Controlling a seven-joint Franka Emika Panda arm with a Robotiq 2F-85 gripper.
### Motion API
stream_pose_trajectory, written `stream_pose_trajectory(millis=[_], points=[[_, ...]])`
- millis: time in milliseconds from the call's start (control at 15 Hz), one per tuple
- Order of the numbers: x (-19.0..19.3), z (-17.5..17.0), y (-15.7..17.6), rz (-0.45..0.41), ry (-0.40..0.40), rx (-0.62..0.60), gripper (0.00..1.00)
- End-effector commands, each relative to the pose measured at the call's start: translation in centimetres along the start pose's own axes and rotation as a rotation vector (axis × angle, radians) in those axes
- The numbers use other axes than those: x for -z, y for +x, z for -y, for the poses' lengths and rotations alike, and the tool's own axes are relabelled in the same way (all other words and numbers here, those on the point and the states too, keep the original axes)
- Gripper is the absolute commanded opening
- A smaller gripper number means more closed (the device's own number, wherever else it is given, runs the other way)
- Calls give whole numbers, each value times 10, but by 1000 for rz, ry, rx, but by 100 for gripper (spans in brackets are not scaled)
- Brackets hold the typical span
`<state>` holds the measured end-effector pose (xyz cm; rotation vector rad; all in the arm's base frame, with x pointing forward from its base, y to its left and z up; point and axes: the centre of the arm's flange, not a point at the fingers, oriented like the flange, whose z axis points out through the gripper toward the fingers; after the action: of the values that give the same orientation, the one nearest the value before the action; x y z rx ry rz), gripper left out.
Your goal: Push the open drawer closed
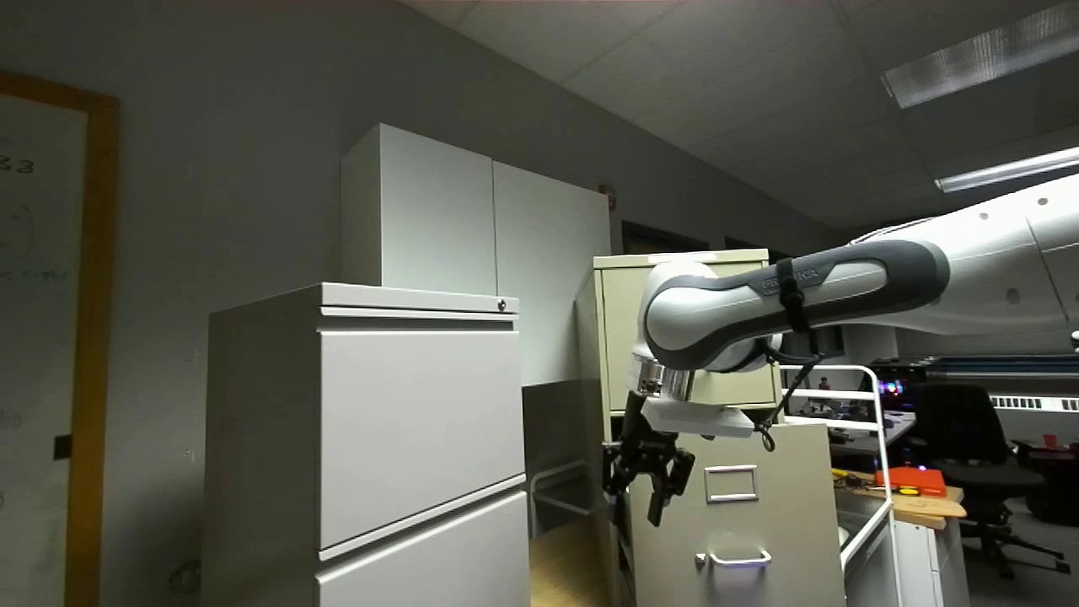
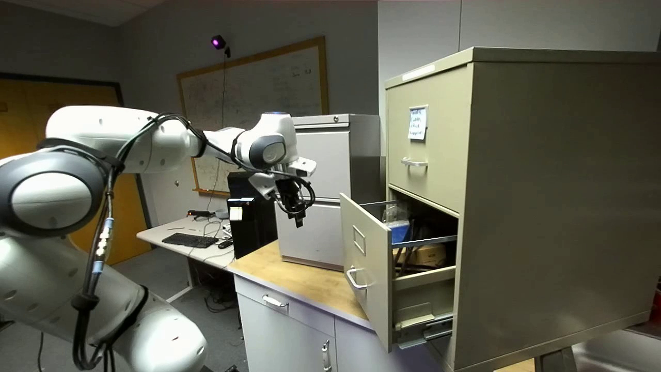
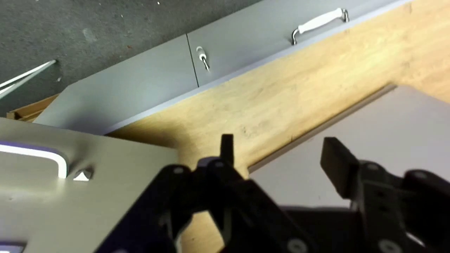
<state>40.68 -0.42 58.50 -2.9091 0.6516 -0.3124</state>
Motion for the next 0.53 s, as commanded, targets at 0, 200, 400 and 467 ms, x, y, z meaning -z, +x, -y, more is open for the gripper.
stream_pose_trajectory(millis=[0,200,400,467], points=[[-12,-19,28,-114,29,-167,35],[-22,-45,54,-228,47,-303,13],[-32,-71,74,-353,58,-426,2],[-35,-79,79,-395,60,-467,0]])
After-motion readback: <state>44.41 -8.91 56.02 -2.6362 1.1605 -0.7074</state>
